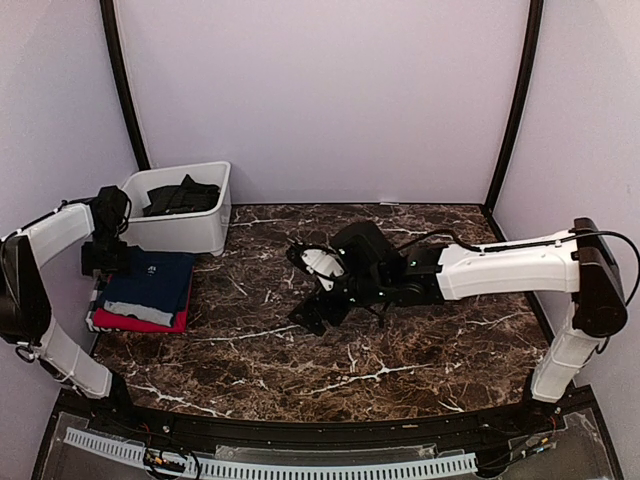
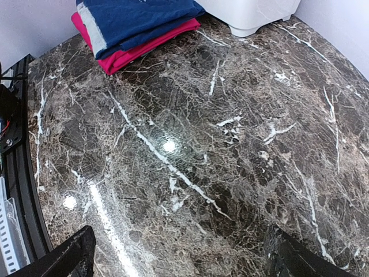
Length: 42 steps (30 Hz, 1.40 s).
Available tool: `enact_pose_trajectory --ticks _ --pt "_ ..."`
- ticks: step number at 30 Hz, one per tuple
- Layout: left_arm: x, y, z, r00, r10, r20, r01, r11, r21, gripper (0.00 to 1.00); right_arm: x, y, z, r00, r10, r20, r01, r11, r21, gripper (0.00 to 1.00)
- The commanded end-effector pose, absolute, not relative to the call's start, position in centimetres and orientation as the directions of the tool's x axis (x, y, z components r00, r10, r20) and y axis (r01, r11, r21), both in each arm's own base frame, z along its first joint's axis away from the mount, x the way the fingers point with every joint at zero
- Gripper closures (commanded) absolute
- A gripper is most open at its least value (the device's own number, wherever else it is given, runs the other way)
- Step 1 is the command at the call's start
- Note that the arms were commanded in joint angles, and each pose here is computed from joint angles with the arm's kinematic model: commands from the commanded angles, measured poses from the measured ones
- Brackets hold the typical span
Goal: Fold and stack the mixed laundry pile
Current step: Place the square-folded T-shirt at the corner of the board, then pick up the crumpled shirt from the bin.
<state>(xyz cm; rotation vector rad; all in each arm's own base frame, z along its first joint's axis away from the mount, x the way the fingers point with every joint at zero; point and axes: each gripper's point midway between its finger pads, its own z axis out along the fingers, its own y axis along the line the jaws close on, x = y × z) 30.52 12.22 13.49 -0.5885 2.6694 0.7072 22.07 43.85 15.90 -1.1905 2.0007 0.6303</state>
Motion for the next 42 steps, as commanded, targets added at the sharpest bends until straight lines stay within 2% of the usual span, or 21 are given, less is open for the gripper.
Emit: enact_pose_trajectory --ticks 1,4,7,9,16,21,26,31,32,33,34,35,42 --pt "29.4 14.0 19.3 -0.729 -0.377 -0.571 -0.602 0.750 0.274 0.22 23.5 42.8 18.8 -0.334 -0.470 -0.817 -0.869 0.490 0.073 0.01" --pt "29.2 14.5 20.4 -0.687 -0.404 -0.604 -0.634 0.739 0.227 0.17 24.3 41.9 19.3 -0.347 -0.452 -0.822 -0.852 0.518 0.075 0.01" --pt "30.0 13.2 21.1 -0.669 -0.429 -0.606 -0.616 0.777 0.130 0.04 25.2 40.7 20.2 -0.363 -0.422 -0.831 -0.829 0.553 0.081 0.01" --pt "30.6 12.1 21.8 -0.663 -0.442 -0.604 -0.592 0.803 0.062 0.01 25.7 39.8 21.0 -0.371 -0.396 -0.840 -0.815 0.572 0.091 0.01" --pt "32.8 9.3 29.6 -0.530 -0.425 -0.734 -0.476 0.865 -0.157 0.01 28.6 34.1 24.6 -0.427 -0.243 -0.871 -0.728 0.663 0.172 0.01" --pt "34.9 8.2 33.6 -0.492 -0.417 -0.764 -0.398 0.888 -0.228 0.01 30.2 29.3 26.6 -0.441 -0.173 -0.881 -0.661 0.726 0.188 0.01" --pt "38.3 6.0 35.0 -0.509 -0.407 -0.759 -0.268 0.912 -0.309 0.01 30.7 24.2 29.2 -0.438 -0.061 -0.897 -0.593 0.770 0.237 0.01" --pt "42.5 4.0 37.0 -0.510 -0.346 -0.788 -0.167 0.938 -0.303 0.01 30.5 20.8 29.8 -0.441 -0.010 -0.897 -0.542 0.800 0.258 0.01" --pt "44.0 3.6 35.6 -0.547 -0.330 -0.770 -0.165 0.944 -0.287 0.01 30.4 20.4 29.7 -0.445 -0.007 -0.896 -0.536 0.803 0.260 0.01" --pt "44.7 3.5 37.1 -0.524 -0.318 -0.790 -0.151 0.948 -0.282 0.01 30.3 20.1 29.6 -0.449 -0.004 -0.893 -0.531 0.805 0.263 0.01" --pt "46.3 3.4 35.5 -0.560 -0.310 -0.768 -0.153 0.950 -0.272 0.01 30.2 19.9 29.5 -0.452 0.000 -0.892 -0.527 0.807 0.267 0.01" --pt "47.2 3.4 36.6 -0.541 -0.303 -0.784 -0.141 0.952 -0.270 0.01 30.2 19.7 29.3 -0.456 0.001 -0.890 -0.524 0.808 0.270 0.01" --pt "55.4 4.4 31.1 -0.617 -0.278 -0.737 -0.146 0.960 -0.239 0.01 30.2 19.1 28.4 -0.481 0.015 -0.876 -0.501 0.816 0.289 0.01"
